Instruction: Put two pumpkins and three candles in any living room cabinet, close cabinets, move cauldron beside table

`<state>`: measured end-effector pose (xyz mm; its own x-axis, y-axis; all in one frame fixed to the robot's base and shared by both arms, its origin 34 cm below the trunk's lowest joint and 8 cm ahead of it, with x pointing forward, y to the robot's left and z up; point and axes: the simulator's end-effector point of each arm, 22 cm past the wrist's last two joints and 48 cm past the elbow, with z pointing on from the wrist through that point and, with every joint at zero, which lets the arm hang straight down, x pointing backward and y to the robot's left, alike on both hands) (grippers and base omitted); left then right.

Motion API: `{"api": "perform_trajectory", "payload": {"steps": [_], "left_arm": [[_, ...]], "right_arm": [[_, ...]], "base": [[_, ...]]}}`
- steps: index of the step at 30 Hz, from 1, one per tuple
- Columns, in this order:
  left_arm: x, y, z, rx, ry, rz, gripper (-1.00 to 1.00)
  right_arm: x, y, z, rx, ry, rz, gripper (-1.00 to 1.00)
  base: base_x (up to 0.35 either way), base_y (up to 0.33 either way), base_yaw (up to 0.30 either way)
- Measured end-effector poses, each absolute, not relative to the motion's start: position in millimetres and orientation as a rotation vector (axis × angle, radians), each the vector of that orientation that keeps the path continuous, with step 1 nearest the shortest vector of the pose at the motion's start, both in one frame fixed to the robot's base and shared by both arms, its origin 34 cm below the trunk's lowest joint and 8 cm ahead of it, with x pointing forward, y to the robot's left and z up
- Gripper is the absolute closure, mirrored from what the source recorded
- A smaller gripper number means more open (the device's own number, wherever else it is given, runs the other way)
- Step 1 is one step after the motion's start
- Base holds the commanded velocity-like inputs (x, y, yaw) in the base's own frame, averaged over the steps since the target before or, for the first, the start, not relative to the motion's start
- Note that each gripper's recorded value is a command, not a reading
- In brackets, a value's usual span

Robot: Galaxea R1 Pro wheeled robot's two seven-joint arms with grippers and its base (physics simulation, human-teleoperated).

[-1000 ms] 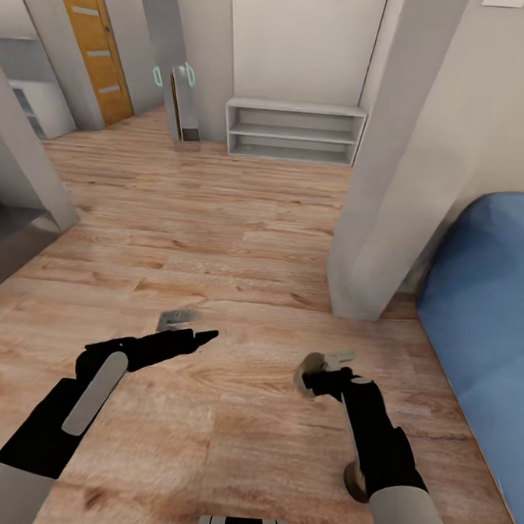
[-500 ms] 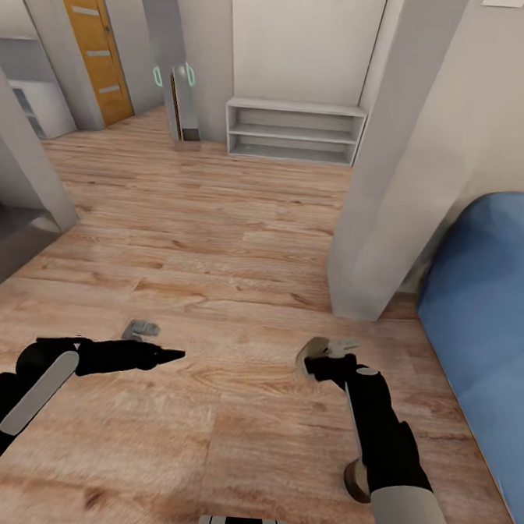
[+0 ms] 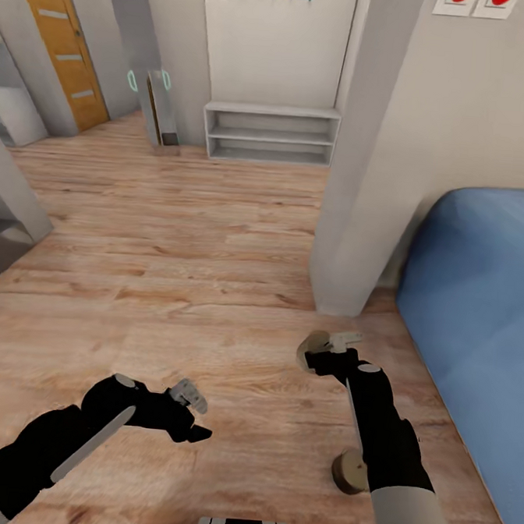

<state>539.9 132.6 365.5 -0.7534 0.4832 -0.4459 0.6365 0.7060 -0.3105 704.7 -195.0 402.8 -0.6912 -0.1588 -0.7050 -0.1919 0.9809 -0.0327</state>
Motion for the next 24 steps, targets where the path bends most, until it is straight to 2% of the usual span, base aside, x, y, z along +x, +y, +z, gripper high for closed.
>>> {"api": "perform_trajectory", "payload": {"steps": [6,19,24], "left_arm": [[540,109,361,1.014,2.526,-0.533,-1.0],[543,94,371,1.025,2.488,-0.541,-1.0],[544,94,373,1.023,2.48,-0.54,-1.0]], "right_arm": [[704,-194,404,-0.247,2.347,0.057,1.0],[704,-194,410,-0.248,2.338,0.055,1.0],[704,-194,412,-0.247,2.336,0.055,1.0]], "base": [[0.0,0.0,-0.213],[0.0,0.0,-0.211],[0.0,0.0,-0.056]]}}
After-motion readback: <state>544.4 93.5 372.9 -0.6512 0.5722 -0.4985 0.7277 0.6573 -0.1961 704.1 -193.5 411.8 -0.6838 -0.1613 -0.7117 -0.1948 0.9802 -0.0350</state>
